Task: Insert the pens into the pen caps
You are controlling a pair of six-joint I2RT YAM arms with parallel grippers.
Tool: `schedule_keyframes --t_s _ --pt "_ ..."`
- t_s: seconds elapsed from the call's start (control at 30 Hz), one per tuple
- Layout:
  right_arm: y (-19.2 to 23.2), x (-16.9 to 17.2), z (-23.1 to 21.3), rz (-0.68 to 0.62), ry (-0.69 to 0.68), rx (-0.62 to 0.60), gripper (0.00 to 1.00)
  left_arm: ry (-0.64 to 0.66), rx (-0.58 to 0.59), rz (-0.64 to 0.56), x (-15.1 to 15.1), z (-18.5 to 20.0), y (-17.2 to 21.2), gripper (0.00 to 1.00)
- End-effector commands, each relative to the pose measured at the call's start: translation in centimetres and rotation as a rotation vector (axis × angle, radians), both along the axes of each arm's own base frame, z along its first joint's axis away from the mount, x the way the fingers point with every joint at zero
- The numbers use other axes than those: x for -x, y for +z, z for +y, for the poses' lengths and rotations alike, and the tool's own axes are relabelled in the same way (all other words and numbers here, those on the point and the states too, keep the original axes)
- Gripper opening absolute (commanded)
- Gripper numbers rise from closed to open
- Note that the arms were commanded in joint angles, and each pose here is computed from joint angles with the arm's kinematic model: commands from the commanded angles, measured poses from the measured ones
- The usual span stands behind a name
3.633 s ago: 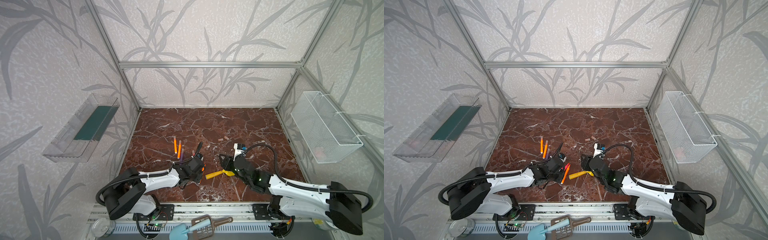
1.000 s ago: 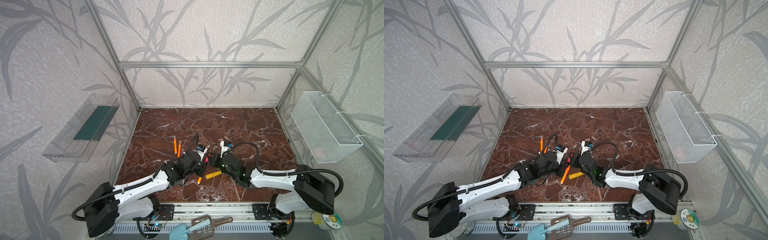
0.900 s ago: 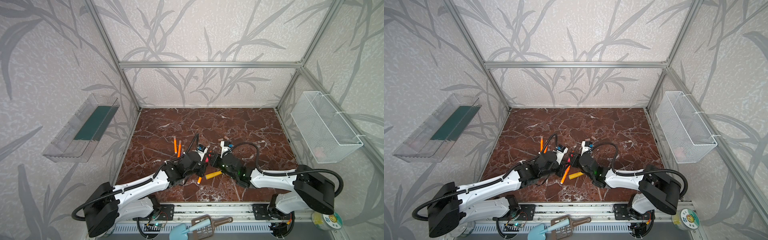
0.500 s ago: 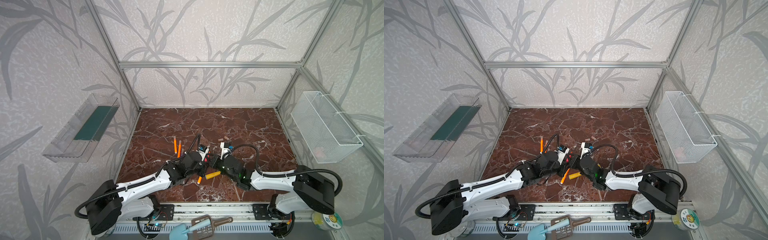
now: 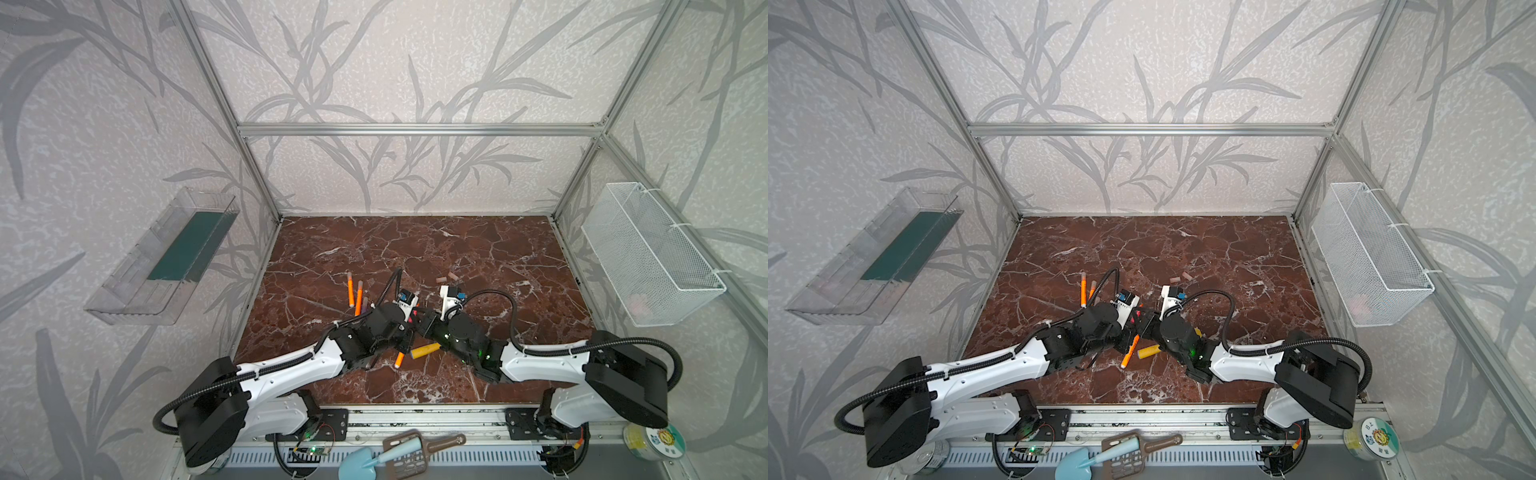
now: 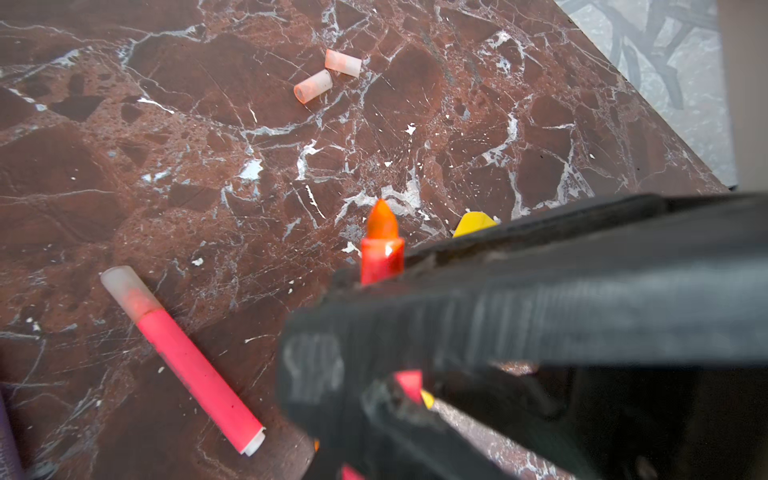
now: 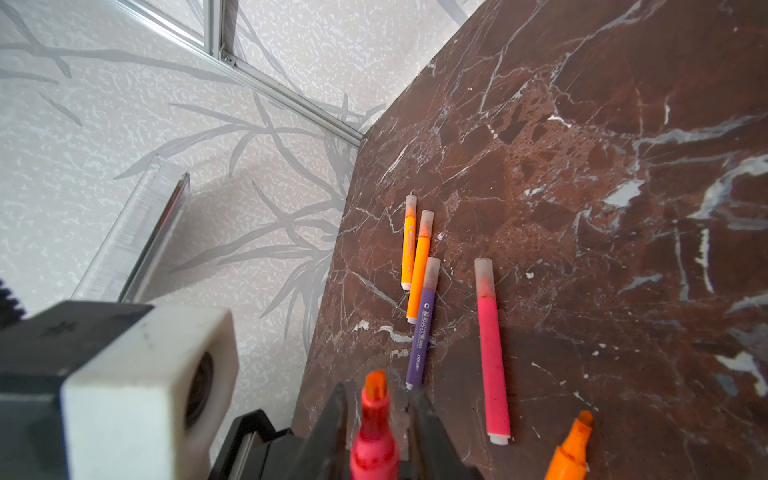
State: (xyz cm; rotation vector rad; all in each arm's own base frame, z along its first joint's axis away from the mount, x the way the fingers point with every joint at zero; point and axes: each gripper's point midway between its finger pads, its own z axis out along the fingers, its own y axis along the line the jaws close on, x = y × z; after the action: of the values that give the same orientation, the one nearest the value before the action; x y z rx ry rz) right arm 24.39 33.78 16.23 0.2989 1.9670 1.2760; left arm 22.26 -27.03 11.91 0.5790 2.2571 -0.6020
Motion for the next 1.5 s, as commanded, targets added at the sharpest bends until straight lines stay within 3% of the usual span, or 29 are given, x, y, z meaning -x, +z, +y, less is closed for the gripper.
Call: schedule_keyframes --t_s 0.0,0.1,0.27,0.43,0.57,0.73,0.87,1.23,1.47 --pt "0.2 -0.5 -2.1 -0.039 -0.081 0.032 0.46 0.069 -0.022 -0.024 -0.7 1.2 0.2 0.0" --pt "-0.1 -2.0 -5.5 -0.012 -0.149 0.121 0.52 0.106 -0.034 -0.014 -0.8 2.1 -0.2 0.0" --pt "-0.3 -4.5 -11.7 0.056 -0.254 0.303 0.58 0.048 -0.011 0.033 0.1 1.2 -1.4 0.0" --pt "-1.0 -7.4 -15.2 0.111 -0.294 0.368 0.62 0.05 -0.035 -0.029 -3.0 -0.2 0.9 0.0" --pt "-1.3 -10.8 -14.7 0.171 -0.234 0.389 0.61 0.101 -0.07 -0.02 -6.6 -0.4 1.1 0.0" --pt "-3.6 -13.0 -12.4 0.261 -0.125 0.516 0.57 0.185 -0.141 0.001 -9.5 1.2 1.0 0.0" --pt "-5.8 -13.6 -11.2 0.322 -0.062 0.567 0.54 0.206 -0.171 0.013 -9.3 1.9 -0.4 0.0" --pt "-9.4 -14.5 -10.3 0.412 0.005 0.669 0.52 0.21 -0.075 0.059 -6.7 2.8 -1.4 0.0" --pt "-11.2 -15.7 -10.6 0.462 -0.018 0.748 0.5 0.198 -0.06 0.041 -5.6 3.7 -0.9 0.0"
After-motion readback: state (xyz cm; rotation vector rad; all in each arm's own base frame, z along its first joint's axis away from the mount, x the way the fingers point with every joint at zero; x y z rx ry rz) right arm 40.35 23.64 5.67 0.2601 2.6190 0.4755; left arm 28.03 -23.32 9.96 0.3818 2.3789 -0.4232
